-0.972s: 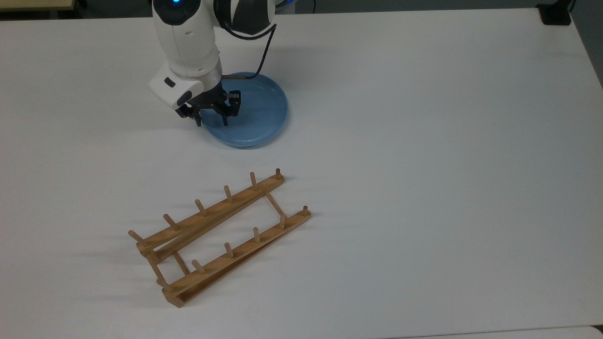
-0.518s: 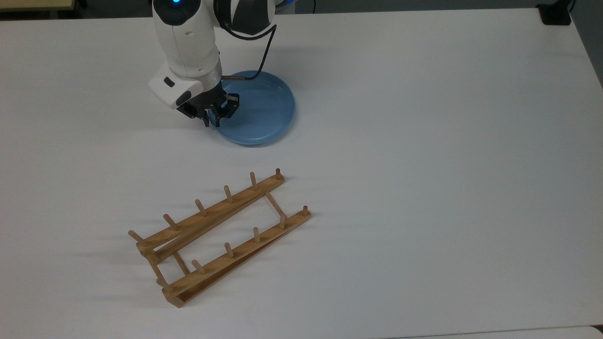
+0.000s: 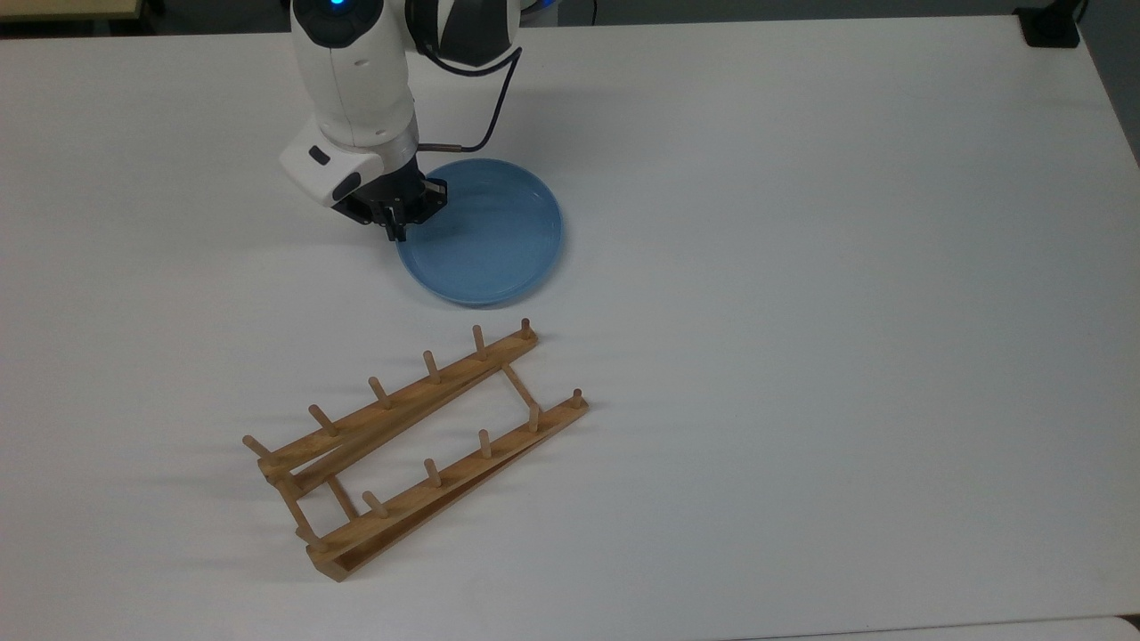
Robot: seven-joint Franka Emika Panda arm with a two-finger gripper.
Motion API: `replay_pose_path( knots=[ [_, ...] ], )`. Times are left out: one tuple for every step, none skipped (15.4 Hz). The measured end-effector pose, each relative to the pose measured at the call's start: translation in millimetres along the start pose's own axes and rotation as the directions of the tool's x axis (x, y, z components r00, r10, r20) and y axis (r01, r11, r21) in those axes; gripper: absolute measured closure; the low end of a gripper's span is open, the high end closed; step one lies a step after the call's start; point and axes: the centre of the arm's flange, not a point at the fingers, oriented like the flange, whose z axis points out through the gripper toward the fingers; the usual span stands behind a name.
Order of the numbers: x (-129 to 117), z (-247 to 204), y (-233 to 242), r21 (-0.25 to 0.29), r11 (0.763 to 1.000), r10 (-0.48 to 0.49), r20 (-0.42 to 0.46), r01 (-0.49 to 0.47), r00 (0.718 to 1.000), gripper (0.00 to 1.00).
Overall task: Place plate in plate rack
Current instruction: 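Lift the plate by its rim, tilting it upright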
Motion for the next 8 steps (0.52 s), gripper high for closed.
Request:
replay_pose_path(
  knots=[
    [1.4,-2.2,0.4,-0.001,1.000,0.000,-0.005,0.000,1.000,0.94],
    [3.6,-6.0,1.1,-0.003,1.000,0.001,-0.013,-0.001,1.000,0.94],
    [6.3,-11.5,1.9,-0.005,1.000,0.001,-0.025,-0.001,1.000,0.94],
    [9.6,-20.2,3.1,-0.009,1.000,0.002,-0.043,-0.002,0.999,0.95],
    [12.8,-31.2,4.2,-0.013,1.000,0.002,-0.064,-0.002,0.998,0.95],
    [15.4,-44.3,5.0,-0.018,1.000,-0.001,-0.088,0.000,0.996,0.95],
    [17.1,-58.0,4.3,-0.024,1.000,-0.010,-0.112,0.008,0.994,0.95],
    [17.8,-71.4,1.3,-0.030,0.999,-0.029,-0.135,0.025,0.990,0.95]
  ],
)
